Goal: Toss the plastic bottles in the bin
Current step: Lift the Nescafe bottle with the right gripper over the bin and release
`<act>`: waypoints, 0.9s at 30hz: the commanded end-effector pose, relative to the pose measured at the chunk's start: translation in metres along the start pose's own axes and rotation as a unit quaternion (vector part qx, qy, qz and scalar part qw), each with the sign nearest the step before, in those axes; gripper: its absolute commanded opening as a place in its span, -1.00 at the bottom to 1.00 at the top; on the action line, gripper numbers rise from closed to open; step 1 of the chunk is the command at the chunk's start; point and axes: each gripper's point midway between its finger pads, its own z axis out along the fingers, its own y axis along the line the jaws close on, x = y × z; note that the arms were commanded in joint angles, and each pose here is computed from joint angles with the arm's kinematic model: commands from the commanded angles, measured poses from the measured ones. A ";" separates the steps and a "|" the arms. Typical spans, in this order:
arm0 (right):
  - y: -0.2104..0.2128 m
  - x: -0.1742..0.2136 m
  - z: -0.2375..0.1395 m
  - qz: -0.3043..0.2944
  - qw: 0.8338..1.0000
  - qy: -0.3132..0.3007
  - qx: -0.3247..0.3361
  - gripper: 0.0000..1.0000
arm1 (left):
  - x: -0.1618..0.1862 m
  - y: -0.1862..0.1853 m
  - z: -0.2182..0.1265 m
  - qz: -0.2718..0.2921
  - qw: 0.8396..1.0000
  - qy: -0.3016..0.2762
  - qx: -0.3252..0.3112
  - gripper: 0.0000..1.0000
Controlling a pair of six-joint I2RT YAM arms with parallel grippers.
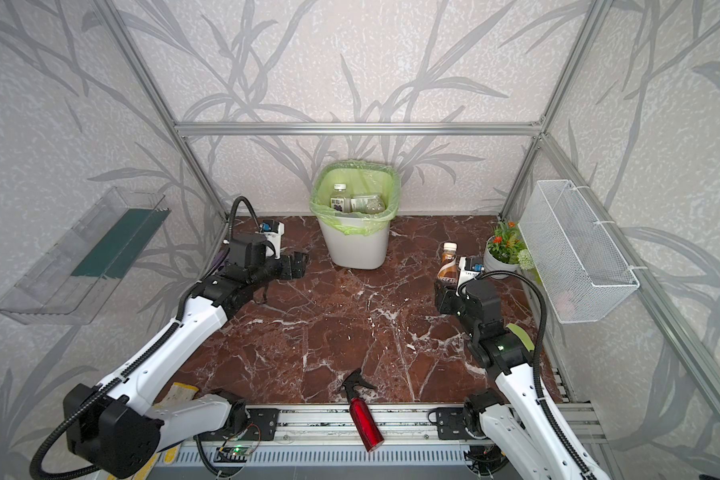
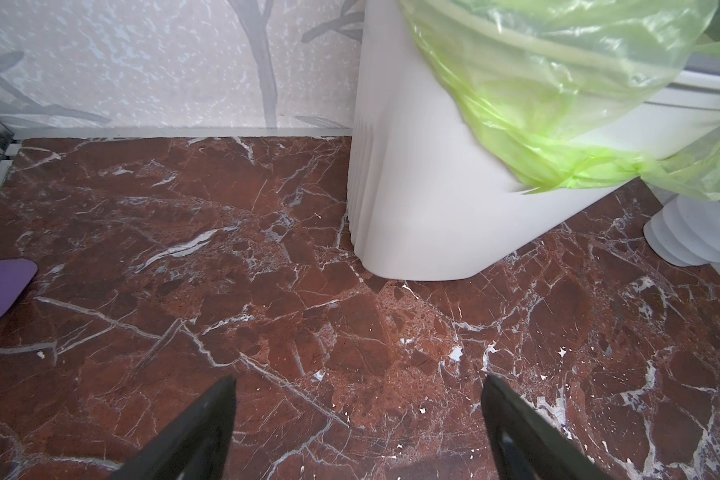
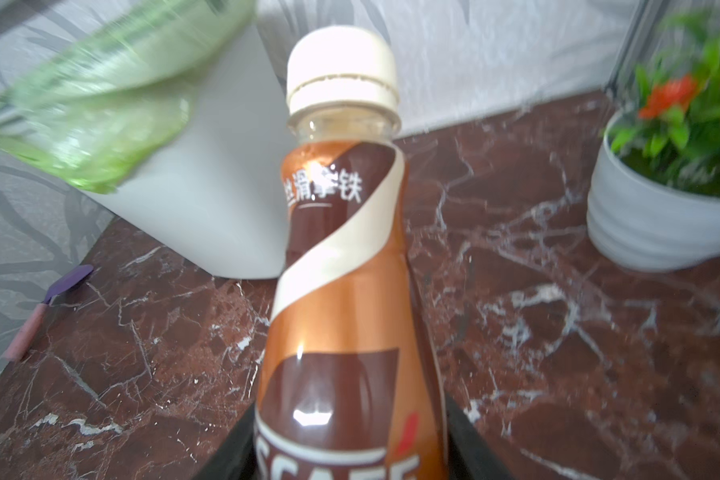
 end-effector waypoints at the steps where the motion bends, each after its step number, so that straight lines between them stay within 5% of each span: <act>1: 0.019 -0.070 -0.034 -0.062 0.989 -0.129 -0.021 -0.02 | -0.012 0.005 -0.009 0.012 0.999 -0.031 -0.010 0.82; 6: 0.032 -0.124 -0.067 -0.084 0.960 -0.265 -0.036 -0.02 | -0.015 0.008 -0.012 0.013 0.999 -0.045 -0.020 0.81; 10: 0.070 -0.186 -0.054 -0.091 0.934 -0.334 -0.090 -0.02 | -0.031 0.009 -0.024 0.009 0.997 -0.079 -0.023 0.79; 14: 0.159 -0.250 0.034 -0.080 0.942 -0.224 -0.237 -0.03 | -0.043 0.013 -0.042 0.001 0.994 -0.108 -0.034 0.78; 17: 0.196 -0.256 0.086 -0.115 0.949 -0.147 -0.255 0.59 | -0.042 0.018 -0.051 -0.011 0.992 -0.120 -0.044 0.78; 19: 0.186 -0.262 0.091 -0.117 0.955 -0.153 -0.227 0.98 | -0.042 0.022 -0.058 -0.019 0.990 -0.131 -0.051 0.80; 27: 0.126 -0.256 0.029 -0.114 0.959 -0.204 -0.158 0.98 | -0.042 0.023 -0.057 -0.020 0.990 -0.132 -0.054 0.87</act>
